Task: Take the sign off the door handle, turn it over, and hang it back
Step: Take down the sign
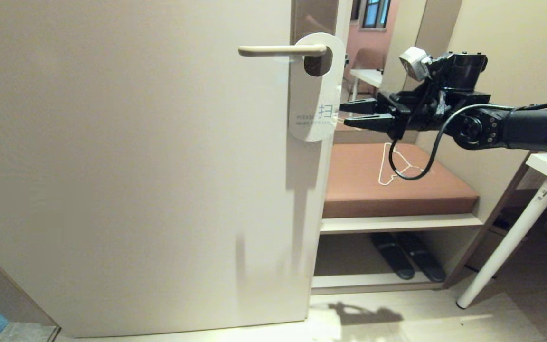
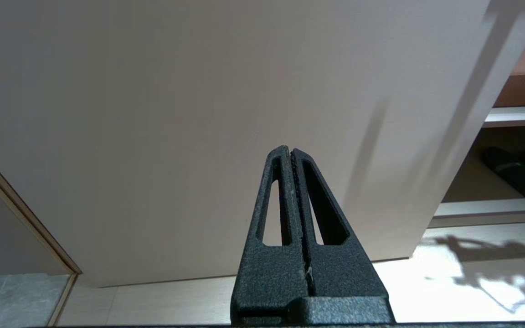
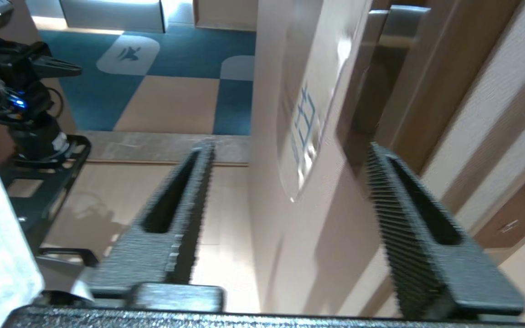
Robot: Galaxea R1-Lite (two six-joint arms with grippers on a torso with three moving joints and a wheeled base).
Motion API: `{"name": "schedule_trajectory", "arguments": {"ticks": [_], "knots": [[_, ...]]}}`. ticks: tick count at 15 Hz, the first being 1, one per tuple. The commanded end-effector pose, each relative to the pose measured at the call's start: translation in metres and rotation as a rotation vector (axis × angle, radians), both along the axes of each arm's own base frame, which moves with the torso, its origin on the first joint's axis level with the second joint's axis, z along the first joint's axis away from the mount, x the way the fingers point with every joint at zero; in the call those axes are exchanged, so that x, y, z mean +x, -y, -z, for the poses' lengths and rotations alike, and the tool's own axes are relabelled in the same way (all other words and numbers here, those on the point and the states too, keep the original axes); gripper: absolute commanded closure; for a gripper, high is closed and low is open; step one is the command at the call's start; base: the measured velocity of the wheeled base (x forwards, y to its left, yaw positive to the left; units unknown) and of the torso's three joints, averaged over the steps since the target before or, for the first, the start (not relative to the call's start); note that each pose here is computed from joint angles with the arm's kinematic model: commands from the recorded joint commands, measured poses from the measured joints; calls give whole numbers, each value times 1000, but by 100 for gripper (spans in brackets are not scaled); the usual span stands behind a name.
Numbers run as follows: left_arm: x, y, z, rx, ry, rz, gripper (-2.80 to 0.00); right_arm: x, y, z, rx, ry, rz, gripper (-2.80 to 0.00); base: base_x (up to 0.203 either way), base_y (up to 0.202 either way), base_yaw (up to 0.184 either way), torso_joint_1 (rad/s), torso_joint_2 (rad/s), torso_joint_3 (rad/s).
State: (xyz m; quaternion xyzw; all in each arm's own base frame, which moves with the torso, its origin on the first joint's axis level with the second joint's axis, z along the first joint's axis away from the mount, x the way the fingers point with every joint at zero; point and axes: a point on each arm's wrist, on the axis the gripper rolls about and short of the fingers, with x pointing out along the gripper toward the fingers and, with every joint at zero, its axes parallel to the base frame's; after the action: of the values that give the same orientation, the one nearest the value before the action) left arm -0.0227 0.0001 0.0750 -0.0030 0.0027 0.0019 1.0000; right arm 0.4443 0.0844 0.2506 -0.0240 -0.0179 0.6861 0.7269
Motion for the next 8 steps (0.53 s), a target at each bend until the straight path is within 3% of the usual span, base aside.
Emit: {"name": "schedule_trajectory", "arguments": {"ticks": [1, 8], "knots": [[0, 0, 0, 0, -1, -1, 0, -9, 1, -5, 0, -7, -10, -280, 0, 0, 0, 0, 0, 0], [0, 0, 0, 0, -1, -1, 0, -9, -5, -5, 1, -3, -37, -280, 0, 0, 0, 0, 0, 0]]}}
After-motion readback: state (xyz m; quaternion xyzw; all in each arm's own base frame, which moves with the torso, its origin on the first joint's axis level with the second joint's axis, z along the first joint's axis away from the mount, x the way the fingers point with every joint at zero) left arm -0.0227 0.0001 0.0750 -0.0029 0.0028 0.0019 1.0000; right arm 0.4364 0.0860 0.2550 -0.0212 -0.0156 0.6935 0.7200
